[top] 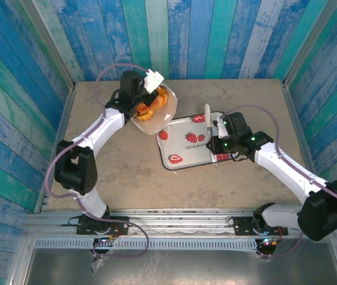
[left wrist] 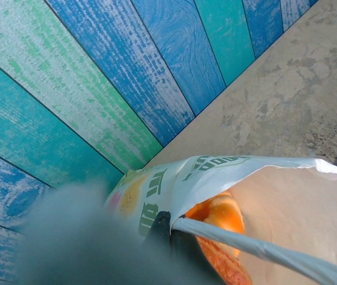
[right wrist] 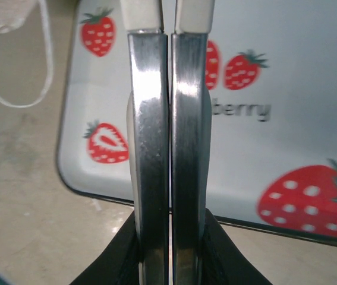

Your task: Take the fake bread out of the paper bag

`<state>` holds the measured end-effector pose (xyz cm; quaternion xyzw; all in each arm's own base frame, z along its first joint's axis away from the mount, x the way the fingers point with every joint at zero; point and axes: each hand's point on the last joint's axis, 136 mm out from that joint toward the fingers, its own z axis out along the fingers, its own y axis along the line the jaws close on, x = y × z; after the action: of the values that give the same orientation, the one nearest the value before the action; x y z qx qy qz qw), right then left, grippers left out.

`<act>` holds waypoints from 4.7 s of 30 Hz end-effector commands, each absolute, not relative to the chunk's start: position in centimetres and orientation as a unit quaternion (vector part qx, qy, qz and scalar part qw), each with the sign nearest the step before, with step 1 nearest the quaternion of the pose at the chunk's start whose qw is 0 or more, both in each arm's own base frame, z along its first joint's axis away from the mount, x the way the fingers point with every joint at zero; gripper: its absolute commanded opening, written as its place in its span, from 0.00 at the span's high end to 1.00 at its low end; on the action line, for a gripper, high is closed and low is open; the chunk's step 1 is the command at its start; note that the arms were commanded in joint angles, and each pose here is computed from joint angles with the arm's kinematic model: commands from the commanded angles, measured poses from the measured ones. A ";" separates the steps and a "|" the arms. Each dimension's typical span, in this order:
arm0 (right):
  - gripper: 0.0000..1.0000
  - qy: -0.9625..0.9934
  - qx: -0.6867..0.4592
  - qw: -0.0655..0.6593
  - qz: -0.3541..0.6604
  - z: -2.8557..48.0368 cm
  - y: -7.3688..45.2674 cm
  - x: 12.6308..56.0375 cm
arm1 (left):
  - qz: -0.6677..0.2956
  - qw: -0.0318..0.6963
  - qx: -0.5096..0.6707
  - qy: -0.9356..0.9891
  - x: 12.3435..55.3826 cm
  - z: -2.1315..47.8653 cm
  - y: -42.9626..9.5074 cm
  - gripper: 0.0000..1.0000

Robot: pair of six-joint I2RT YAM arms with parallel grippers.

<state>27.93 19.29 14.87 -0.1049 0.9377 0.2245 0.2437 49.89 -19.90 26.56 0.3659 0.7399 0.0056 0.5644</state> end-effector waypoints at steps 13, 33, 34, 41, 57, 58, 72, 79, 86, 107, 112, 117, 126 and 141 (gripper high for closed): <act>0.67 0.924 -0.156 0.176 0.303 16.8 26.9 26.2 | -0.024 0.616 0.329 0.716 48.8 32.6 -20.0 1.00; 0.64 0.913 -0.159 0.172 0.334 17.8 32.9 30.0 | -0.021 0.627 0.325 0.708 48.6 32.9 -19.7 1.00; 0.63 0.913 -0.157 0.174 0.334 17.8 33.1 30.4 | -0.020 0.628 0.325 0.707 48.5 33.0 -19.7 1.00; 0.59 0.918 -0.142 0.182 0.324 16.9 33.9 33.0 | -0.022 0.632 0.324 0.704 48.4 33.4 -19.8 1.00; 0.53 0.899 -0.109 0.208 0.370 17.0 34.8 36.8 | -0.020 0.631 0.327 0.703 48.3 33.6 -19.7 1.00; 0.53 0.896 -0.110 0.208 0.375 17.1 34.9 36.9 | -0.020 0.631 0.327 0.703 48.3 33.6 -19.7 1.00; 0.54 0.876 -0.132 0.214 0.412 17.9 36.6 38.0 | -0.020 0.628 0.331 0.704 48.4 33.4 -19.8 1.00; 0.53 0.874 -0.133 0.216 0.415 17.9 37.1 38.7 | -0.022 0.628 0.332 0.703 48.4 33.5 -19.9 1.00; 0.60 0.872 -0.136 0.216 0.417 17.9 37.4 39.0 | -0.024 0.627 0.329 0.706 48.4 33.5 -19.9 1.00; 0.80 0.857 -0.140 0.223 0.442 21.1 36.5 34.0 | -0.021 0.617 0.237 0.750 50.2 32.4 -18.2 1.00; 0.80 0.855 -0.142 0.225 0.445 22.2 35.5 32.5 | -0.024 0.612 0.235 0.755 50.4 31.6 -18.3 1.00; 0.80 0.857 -0.142 0.221 0.443 23.0 34.2 30.8 | -0.028 0.611 0.232 0.756 50.9 31.3 -18.4 1.00; 0.80 0.869 -0.125 0.230 0.420 23.5 30.5 27.4 | -0.026 0.616 0.230 0.753 51.0 31.6 -18.4 1.00; 0.80 0.877 -0.101 0.254 0.396 25.2 24.8 23.4 | -0.012 0.613 0.226 0.757 50.7 31.4 -17.8 1.00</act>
<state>23.62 25.81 24.34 -0.1013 0.8812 0.3964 0.2369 50.93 -18.25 28.00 0.2413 0.7793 -0.0174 0.5781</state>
